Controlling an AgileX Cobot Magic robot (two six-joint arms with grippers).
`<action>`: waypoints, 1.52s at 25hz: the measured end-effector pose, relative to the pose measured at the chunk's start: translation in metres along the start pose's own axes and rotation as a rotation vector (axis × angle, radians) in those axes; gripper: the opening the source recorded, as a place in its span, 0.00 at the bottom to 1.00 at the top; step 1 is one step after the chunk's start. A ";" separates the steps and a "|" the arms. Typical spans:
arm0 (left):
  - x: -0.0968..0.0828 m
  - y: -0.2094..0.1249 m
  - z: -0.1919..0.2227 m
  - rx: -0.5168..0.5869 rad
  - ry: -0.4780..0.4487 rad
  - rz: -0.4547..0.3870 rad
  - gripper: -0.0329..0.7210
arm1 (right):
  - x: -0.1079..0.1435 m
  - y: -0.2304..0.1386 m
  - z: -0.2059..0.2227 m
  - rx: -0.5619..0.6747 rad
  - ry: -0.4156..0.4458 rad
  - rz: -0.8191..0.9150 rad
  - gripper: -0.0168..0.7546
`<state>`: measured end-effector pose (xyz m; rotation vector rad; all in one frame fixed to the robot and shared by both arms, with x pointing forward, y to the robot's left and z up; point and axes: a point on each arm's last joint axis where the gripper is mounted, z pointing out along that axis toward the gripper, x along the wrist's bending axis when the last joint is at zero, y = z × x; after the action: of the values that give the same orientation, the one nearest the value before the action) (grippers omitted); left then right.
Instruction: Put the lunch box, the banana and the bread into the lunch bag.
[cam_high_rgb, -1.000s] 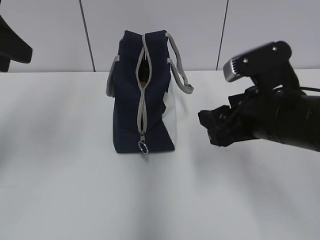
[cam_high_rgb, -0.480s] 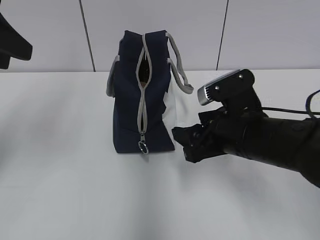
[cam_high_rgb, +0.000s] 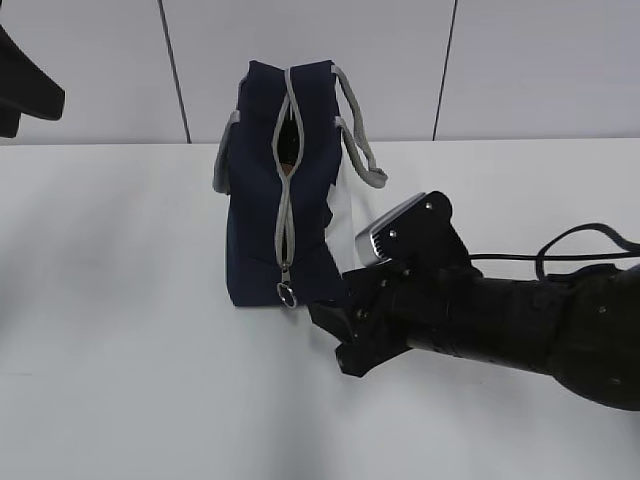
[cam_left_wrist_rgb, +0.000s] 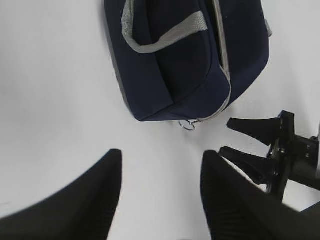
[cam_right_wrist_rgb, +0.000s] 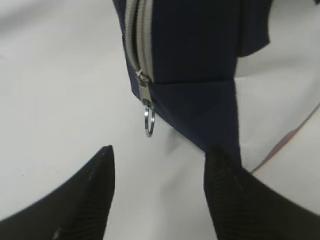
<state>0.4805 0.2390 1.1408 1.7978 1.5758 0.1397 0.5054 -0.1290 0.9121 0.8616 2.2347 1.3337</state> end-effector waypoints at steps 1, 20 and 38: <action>0.000 0.000 0.000 0.000 0.001 0.002 0.53 | 0.000 -0.002 0.003 0.004 0.009 0.000 0.56; 0.003 0.000 0.000 0.003 0.030 0.027 0.53 | -0.003 -0.008 0.048 0.007 0.074 -0.025 0.48; 0.003 0.000 0.000 0.006 0.032 0.028 0.53 | 0.001 -0.005 0.069 -0.008 0.065 0.008 0.34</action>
<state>0.4807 0.2416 1.1395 1.8313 1.5747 0.1777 0.5453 -0.0863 0.8751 0.8375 2.2755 1.3917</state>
